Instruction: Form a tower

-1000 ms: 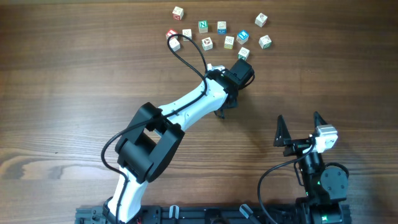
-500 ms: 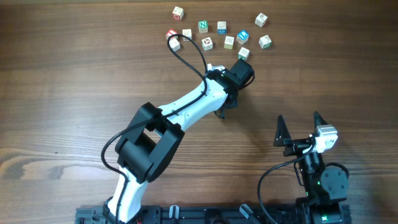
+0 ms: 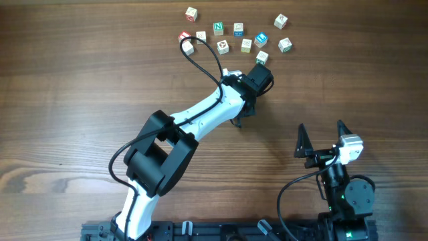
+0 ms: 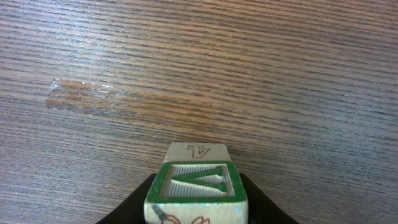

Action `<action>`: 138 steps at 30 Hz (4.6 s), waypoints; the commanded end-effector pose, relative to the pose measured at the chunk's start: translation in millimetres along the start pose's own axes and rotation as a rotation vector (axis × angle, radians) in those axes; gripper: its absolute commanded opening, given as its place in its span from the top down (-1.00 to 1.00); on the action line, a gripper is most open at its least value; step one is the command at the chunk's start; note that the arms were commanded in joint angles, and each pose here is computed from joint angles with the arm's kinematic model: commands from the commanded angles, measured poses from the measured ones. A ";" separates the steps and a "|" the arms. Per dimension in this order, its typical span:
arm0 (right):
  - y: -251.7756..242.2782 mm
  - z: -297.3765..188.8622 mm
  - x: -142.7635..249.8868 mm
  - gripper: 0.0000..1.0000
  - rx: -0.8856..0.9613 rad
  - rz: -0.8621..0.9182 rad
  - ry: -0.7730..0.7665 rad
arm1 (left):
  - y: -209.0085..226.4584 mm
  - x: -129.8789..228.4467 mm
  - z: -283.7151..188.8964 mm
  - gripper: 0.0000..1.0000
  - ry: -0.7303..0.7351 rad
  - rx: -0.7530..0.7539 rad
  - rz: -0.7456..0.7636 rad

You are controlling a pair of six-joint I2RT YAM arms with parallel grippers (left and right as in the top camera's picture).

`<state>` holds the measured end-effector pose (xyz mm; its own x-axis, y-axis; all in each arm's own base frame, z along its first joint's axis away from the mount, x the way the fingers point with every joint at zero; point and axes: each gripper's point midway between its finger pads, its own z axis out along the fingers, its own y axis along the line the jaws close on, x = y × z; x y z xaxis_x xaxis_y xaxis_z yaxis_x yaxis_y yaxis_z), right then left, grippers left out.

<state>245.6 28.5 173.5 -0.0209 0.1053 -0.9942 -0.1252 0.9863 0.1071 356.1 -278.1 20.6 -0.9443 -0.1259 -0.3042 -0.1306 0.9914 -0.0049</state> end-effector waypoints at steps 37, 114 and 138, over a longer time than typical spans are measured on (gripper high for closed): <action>1.5 -0.3 -1.0 -0.99 -0.010 -0.002 -0.005 | 4.1 13.1 9.2 0.21 0.063 -0.008 0.006; 1.5 -0.3 -1.1 -0.99 -0.010 -0.002 -0.005 | -0.6 13.3 9.2 0.37 0.067 0.018 0.090; 1.4 -0.3 -1.1 -1.00 -0.010 -0.002 -0.005 | -3.5 12.5 9.1 0.21 0.064 0.033 0.154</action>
<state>245.6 28.5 173.5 -0.0209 0.1053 -0.9942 -0.1252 0.9863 0.1071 349.3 -285.6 16.9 -0.9650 0.0168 -0.2616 0.0182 0.9998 -0.0030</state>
